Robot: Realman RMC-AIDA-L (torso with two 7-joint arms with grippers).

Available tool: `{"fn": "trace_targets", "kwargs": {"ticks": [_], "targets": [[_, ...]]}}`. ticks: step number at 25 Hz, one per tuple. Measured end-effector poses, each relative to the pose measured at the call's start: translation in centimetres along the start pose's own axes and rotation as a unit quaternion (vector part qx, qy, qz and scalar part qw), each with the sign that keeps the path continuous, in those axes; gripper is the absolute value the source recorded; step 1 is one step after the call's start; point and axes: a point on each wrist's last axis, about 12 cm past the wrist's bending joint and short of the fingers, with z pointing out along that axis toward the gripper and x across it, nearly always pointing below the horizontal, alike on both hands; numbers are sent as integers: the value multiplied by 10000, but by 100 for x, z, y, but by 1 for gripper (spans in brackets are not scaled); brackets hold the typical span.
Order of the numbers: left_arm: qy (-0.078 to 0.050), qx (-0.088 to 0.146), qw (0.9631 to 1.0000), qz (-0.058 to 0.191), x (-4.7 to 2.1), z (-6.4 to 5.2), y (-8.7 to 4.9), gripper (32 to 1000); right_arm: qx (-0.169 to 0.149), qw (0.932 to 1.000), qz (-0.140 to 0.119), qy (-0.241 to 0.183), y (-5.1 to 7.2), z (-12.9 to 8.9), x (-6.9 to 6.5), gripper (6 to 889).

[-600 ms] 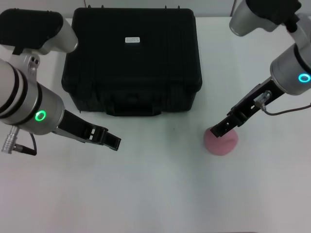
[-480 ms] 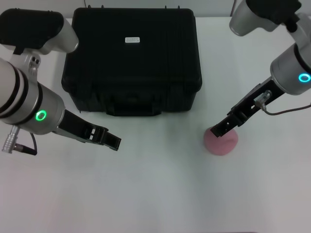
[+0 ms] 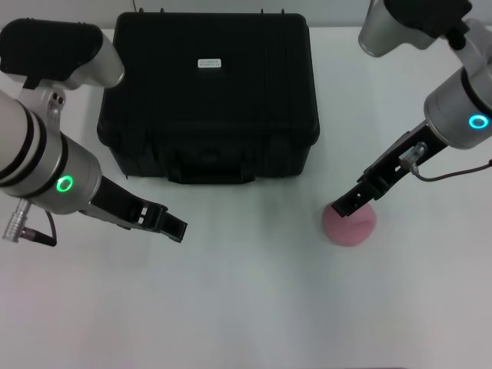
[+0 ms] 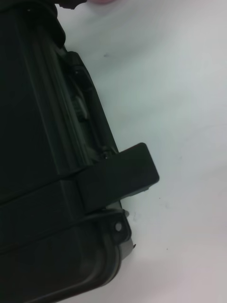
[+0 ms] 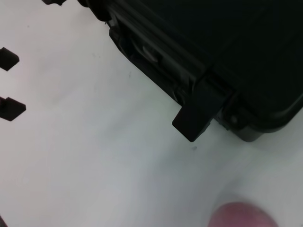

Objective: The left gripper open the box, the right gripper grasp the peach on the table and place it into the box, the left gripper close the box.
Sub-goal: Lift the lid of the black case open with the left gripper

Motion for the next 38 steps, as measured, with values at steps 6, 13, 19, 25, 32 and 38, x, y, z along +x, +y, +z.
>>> {"fn": "trace_targets", "kwargs": {"ticks": [6, 13, 19, 25, 32, 38], "targets": [[19, -16, 10000, 24, -1, -3, 4, 840, -3, 10000, -4, 8, -1, 3, 0, 849], [13, -111, 9999, -94, -21, -47, 72, 839, 7, 10000, -6, 14, -4, 3, 1, 849], [-84, -251, 9989, -384, -56, -151, 215, 839, 33, 10000, 3, 21, -13, 1, 5, 849], [-230, -394, 9978, -488, -149, -259, 283, 839, 50, 10000, 51, 60, -36, 10, 20, 849], [-504, -602, 9957, -487, -331, -385, 294, 839, 32, 9999, 41, 106, -34, 25, 3, 849], [-702, -581, 9949, -423, -464, -451, 261, 840, 33, 9999, 37, 113, -31, 27, 0, 849]]}}
